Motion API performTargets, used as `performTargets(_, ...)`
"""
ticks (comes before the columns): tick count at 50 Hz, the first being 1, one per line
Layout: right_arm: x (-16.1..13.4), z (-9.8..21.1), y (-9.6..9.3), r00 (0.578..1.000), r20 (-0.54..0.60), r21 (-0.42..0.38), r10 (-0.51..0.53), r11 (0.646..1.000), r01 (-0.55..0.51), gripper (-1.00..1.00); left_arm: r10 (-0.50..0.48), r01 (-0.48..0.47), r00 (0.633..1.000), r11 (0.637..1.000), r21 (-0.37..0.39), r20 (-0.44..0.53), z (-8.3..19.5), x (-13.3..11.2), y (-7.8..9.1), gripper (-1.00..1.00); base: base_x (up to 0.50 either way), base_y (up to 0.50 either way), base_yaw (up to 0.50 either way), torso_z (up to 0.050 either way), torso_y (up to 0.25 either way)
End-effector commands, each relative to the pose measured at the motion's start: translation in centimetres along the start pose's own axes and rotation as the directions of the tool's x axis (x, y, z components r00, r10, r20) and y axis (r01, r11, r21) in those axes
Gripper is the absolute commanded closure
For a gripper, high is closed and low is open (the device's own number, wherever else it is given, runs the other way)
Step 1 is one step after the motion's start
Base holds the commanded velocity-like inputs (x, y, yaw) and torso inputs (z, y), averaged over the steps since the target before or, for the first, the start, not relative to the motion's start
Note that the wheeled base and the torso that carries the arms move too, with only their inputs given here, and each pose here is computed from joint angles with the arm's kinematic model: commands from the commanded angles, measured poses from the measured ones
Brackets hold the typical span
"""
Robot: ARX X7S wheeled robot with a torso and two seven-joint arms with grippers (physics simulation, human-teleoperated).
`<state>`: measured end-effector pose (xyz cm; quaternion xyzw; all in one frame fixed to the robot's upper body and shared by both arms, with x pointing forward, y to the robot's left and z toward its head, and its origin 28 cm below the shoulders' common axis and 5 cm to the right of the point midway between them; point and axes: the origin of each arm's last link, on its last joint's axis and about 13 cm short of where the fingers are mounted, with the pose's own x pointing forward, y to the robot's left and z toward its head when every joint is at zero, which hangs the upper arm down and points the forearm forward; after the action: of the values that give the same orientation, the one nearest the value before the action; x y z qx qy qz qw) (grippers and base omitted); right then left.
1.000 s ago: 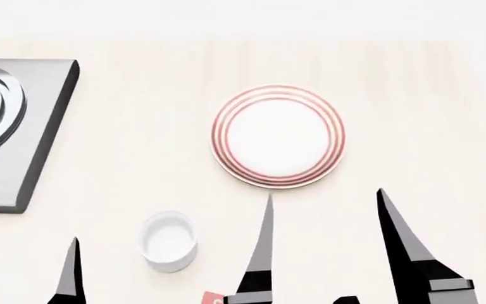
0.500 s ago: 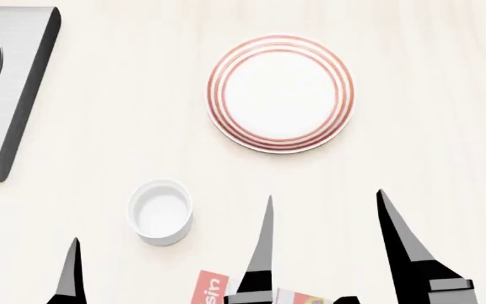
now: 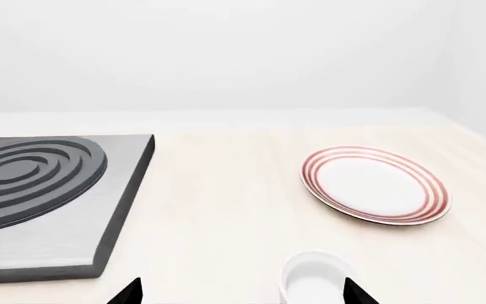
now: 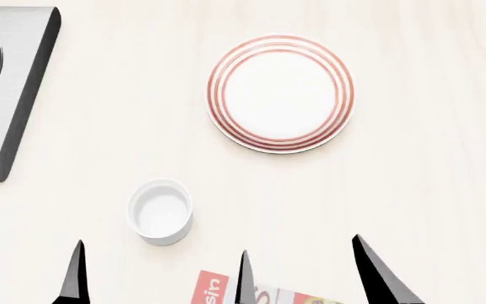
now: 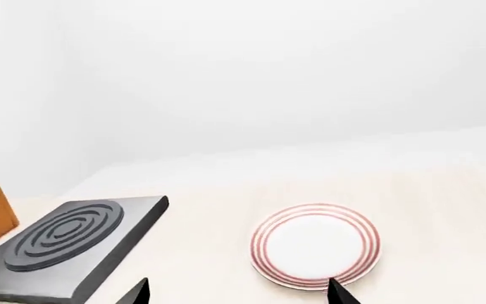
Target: Pick the akita bowl on the cookies box and place it on the plate.
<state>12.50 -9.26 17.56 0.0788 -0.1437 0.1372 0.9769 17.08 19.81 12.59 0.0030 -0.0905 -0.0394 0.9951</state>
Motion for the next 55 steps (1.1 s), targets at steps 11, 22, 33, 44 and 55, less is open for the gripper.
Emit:
performTargets(11,-2.8,2.0,-0.4,0.959,-0.270,0.031,-0.087,0.995,0.099,-1.00,-0.012,0.013,1.000,1.000,-0.027,0.026,0.0,0.1,0.1,-1.00,0.00,0.00,0.00,0.000,0.000)
performTargets(22,-2.5,2.5,0.0,0.948,-0.309,0.020,-0.082,0.996,0.093,-1.00,-0.018,0.019,1.000,0.999,-0.029,0.024,0.0,0.1,0.0,-1.00,0.00,0.00,0.00,0.000,0.000)
performTargets(33,-3.0,2.0,-0.2,0.903,-0.422,0.038,-0.077,0.994,0.103,-1.00,-0.023,0.024,0.999,0.999,-0.026,0.024,0.0,0.0,-0.1,-1.00,0.00,0.00,0.00,0.000,0.000)
performTargets(44,-2.9,1.6,0.2,0.854,-0.518,0.049,-0.052,0.995,0.091,-1.00,-0.027,0.028,0.999,0.999,-0.024,0.022,-0.1,-0.1,-0.2,-1.00,0.00,0.00,0.00,0.000,0.000)
performTargets(55,-2.4,1.6,0.5,0.825,-0.563,0.046,-0.047,0.995,0.088,-1.00,-0.027,0.028,0.999,0.999,-0.024,0.023,-0.1,-0.1,-0.2,-1.00,0.00,0.00,0.00,0.000,0.000)
